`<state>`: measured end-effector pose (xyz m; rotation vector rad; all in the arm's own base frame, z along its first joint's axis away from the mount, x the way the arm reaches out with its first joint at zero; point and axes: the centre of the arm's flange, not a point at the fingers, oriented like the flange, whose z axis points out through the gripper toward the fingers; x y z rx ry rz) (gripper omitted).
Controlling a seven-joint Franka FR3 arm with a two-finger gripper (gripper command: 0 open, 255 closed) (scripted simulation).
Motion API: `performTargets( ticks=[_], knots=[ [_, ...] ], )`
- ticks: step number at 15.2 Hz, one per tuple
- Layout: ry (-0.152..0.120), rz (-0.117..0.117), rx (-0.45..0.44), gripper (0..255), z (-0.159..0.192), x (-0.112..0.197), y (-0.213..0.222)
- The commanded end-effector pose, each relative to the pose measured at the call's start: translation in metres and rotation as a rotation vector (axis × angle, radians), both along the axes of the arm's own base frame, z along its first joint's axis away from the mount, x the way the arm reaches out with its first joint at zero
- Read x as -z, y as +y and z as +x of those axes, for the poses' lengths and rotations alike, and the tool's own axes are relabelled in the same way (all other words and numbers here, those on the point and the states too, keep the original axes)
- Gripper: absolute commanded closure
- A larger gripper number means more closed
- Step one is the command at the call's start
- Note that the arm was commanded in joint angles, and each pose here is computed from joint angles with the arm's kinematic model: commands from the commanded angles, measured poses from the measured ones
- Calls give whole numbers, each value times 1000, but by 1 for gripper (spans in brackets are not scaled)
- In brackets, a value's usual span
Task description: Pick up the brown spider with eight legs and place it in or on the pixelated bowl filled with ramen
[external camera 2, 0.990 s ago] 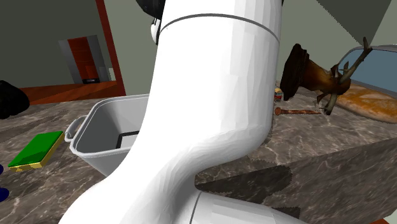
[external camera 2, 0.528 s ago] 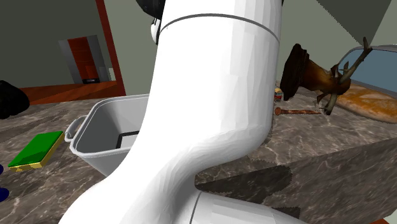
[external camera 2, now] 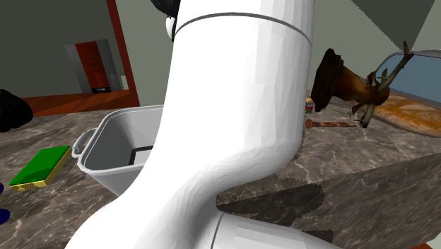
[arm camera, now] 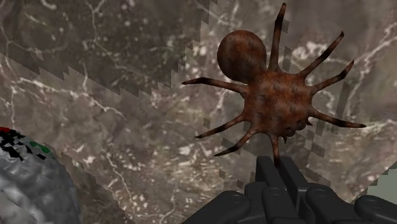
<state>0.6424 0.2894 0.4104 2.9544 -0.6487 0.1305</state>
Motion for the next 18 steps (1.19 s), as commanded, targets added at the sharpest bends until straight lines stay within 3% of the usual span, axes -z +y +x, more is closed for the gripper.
performTargets(
  ticks=[1,18],
  knots=[
    [0,0,0,255,1,-10,0],
    [0,0,0,255,1,-100,0]
  ],
)
